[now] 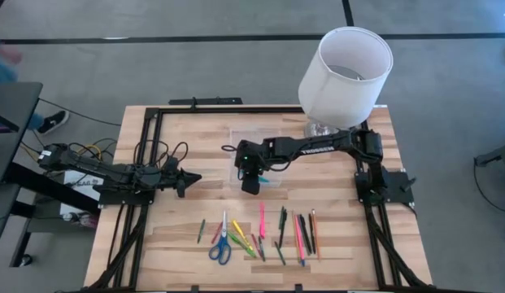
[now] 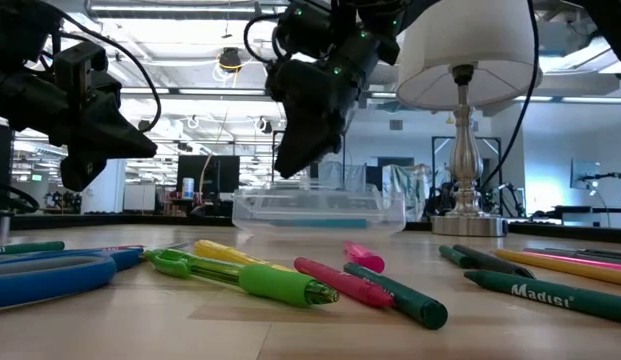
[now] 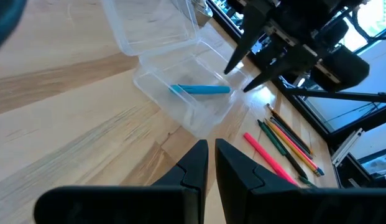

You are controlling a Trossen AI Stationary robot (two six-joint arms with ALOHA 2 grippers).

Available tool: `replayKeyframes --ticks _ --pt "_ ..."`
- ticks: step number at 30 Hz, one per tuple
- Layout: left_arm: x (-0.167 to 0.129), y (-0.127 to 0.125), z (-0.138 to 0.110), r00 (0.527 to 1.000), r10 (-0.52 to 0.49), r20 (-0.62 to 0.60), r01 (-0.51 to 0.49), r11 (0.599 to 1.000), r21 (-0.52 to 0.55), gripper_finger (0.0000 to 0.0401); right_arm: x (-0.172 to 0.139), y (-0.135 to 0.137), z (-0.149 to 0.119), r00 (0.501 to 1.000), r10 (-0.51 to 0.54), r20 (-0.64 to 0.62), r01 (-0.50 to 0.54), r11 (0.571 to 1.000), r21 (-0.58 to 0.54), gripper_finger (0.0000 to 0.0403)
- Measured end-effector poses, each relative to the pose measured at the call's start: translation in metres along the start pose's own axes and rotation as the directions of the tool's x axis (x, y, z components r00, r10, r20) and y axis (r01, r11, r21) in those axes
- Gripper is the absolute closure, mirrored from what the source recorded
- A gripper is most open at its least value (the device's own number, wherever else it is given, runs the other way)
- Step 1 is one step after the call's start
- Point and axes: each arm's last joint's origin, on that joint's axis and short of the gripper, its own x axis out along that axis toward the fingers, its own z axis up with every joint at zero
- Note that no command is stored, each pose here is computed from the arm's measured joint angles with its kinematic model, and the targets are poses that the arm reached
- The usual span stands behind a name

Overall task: Pick & place school supplies into a supply box
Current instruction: Put the blue scissor into the transparent supply box

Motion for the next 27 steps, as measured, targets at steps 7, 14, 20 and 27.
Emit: replayKeyframes --ticks 7,14,20,27 --pt "0.000 0.000 0.000 1.000 0.000 0.000 0.000 1.000 0.000 0.0377 0.002 0.009 -0.002 1.000 -0.003 -0.015 0.003 1.000 -0.009 0.0282" --pt "0.000 0.000 0.000 1.000 0.000 0.000 0.000 1.000 0.001 0.0377 -0.004 0.014 0.000 0.998 -0.055 0.009 0.055 0.998 -0.023 0.0285" --pt "0.000 0.000 0.000 1.000 0.000 0.000 0.000 1.000 0.001 0.0377 -0.028 0.018 0.011 0.989 -0.094 0.116 0.098 0.995 -0.026 0.0285" --pt "0.000 -0.002 -0.002 0.995 -0.062 -0.073 0.062 0.998 -0.012 0.0377 -0.071 0.028 0.013 0.980 -0.107 0.168 0.114 0.993 -0.034 0.0285"
